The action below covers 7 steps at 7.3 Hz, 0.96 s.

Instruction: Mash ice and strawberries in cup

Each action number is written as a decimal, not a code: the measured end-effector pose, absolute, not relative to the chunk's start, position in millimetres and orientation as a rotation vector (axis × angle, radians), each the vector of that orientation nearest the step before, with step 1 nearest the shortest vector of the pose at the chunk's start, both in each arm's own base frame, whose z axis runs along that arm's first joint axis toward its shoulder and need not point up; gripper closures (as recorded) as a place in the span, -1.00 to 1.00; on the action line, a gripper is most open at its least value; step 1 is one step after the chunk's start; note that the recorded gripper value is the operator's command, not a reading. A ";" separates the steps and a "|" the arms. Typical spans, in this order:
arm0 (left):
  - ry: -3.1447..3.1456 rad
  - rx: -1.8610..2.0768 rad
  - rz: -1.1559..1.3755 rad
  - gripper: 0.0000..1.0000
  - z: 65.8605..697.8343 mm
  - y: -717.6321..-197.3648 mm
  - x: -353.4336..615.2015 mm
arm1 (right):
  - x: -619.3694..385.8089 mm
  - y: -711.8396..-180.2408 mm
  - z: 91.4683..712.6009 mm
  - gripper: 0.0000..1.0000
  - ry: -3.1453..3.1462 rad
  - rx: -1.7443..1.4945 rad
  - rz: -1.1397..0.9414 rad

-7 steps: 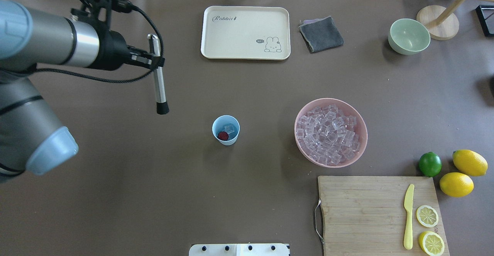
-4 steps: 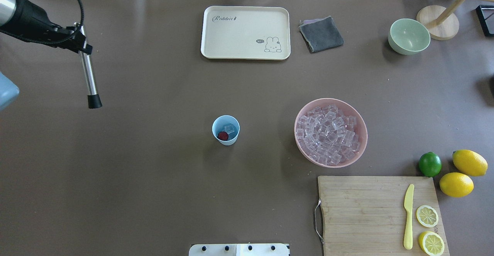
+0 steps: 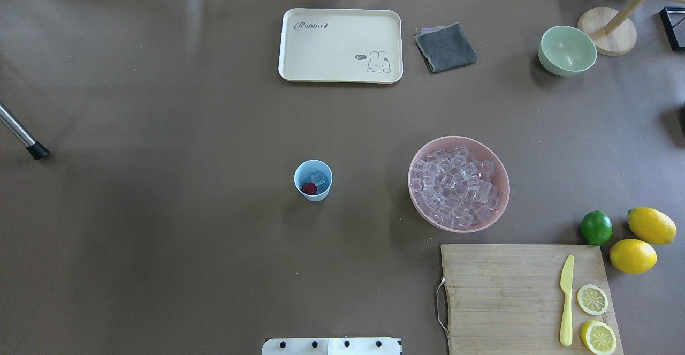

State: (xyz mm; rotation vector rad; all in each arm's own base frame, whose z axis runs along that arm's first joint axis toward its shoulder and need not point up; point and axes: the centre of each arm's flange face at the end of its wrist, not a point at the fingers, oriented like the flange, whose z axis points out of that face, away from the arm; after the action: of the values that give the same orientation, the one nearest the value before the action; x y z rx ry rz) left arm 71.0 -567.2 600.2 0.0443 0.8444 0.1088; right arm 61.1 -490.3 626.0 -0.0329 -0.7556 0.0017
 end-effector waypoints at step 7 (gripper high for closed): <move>0.835 0.033 0.074 -0.98 549.5 -607.8 50.2 | 61.2 -493.2 626.0 -0.99 -0.755 -0.032 0.000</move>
State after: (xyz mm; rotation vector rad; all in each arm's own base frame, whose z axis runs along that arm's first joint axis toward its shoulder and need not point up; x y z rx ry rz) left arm 50.2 -607.8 549.5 0.0333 0.8348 0.0741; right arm 61.2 -493.2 626.0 -0.0317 -0.7548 0.0004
